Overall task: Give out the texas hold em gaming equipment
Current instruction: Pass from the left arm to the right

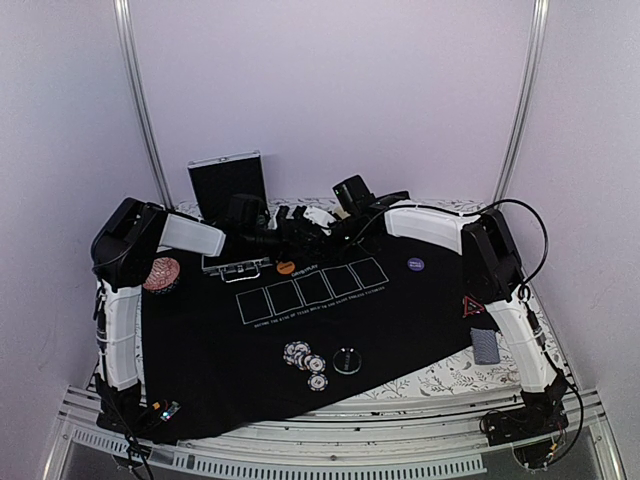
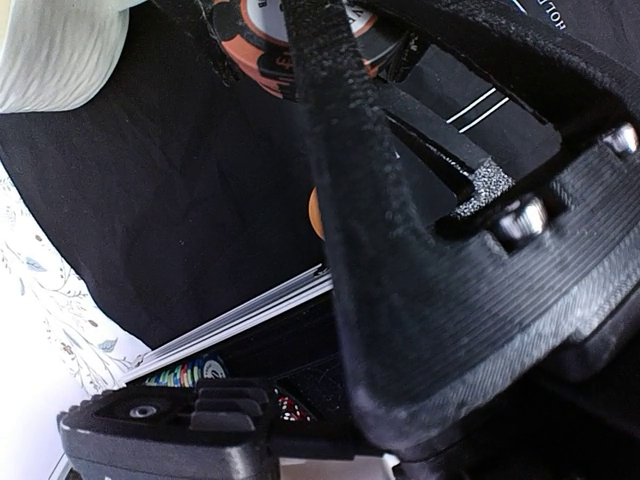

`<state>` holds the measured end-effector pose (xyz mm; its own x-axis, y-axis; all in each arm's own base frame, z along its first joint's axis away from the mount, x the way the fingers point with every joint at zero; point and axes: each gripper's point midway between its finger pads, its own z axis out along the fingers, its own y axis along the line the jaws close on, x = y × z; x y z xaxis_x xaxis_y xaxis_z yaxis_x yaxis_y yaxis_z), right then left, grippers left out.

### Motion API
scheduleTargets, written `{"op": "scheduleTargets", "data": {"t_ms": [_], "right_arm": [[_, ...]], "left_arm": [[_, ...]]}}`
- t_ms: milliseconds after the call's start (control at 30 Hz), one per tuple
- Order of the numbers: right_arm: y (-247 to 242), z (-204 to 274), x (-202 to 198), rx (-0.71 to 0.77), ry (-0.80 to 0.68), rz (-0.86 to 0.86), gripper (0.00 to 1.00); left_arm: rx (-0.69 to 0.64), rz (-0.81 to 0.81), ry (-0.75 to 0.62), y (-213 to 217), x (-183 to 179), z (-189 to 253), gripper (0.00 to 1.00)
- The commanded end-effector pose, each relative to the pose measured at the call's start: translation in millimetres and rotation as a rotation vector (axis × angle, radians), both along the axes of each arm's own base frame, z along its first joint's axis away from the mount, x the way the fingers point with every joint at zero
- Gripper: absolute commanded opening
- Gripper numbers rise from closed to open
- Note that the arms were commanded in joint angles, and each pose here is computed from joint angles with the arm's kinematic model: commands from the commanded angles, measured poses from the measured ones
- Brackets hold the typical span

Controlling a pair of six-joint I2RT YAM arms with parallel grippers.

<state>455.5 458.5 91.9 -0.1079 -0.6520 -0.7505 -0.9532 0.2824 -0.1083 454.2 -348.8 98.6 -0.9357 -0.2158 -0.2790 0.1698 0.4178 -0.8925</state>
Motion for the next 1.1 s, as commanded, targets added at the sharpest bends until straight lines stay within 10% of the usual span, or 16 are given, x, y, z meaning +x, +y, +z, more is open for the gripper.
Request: {"op": "scheduleTargets", "data": {"t_ms": [0, 333, 733, 1067], "right_arm": [[2, 4, 10, 0.006, -0.037, -0.017, 0.34], [3, -5, 16, 0.006, -0.042, -0.042, 0.45], [1, -14, 28, 0.001, -0.057, -0.11, 0.13], [-9, -61, 45, -0.069, -0.038, -0.229, 0.11]], "left_arm": [[-0.036, -0.008, -0.06, -1, 3, 19, 0.0], [-0.033, -0.005, -0.063, 2, 6, 18, 0.0], [0.084, 0.063, -0.039, 19, 19, -17, 0.0], [0.269, 0.092, -0.039, 25, 42, -59, 0.08]]}}
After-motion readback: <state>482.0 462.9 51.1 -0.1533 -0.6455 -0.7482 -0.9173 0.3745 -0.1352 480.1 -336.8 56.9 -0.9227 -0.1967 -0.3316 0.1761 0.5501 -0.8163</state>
